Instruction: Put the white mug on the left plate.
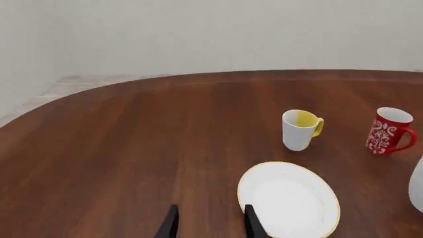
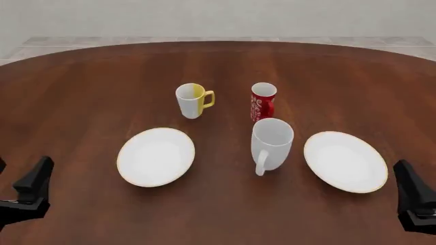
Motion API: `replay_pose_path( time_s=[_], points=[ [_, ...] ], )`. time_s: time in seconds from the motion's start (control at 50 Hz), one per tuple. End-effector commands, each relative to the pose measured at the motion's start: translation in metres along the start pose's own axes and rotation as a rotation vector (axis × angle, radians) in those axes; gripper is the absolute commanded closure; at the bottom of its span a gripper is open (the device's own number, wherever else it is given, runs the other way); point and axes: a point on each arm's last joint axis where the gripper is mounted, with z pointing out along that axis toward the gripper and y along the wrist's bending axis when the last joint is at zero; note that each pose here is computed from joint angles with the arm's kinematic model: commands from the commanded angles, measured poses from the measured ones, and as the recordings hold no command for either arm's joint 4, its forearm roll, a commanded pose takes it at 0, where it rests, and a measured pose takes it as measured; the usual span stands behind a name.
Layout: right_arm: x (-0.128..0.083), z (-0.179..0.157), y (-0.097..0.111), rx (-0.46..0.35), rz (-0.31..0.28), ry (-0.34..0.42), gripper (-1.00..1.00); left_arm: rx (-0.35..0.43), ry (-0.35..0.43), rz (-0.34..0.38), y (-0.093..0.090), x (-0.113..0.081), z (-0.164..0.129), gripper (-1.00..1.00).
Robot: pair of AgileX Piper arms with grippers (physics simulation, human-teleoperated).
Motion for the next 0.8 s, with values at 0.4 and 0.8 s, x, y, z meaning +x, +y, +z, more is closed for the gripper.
replay_pose_path(
  time_s=[0.4, 0.8],
  points=[
    [-0.001, -0.001, 0.0, 0.005, 0.011, -0.009, -1.0, 0.057, -0.117, -0.029, -0.003, -0.003, -0.023, -1.0],
    [-0.002, -0.001, 0.0, 0.008, 0.025, -0.017, -1.0, 0.183, -0.063, 0.02, -0.012, -0.012, -0.017, -1.0]
  ],
)
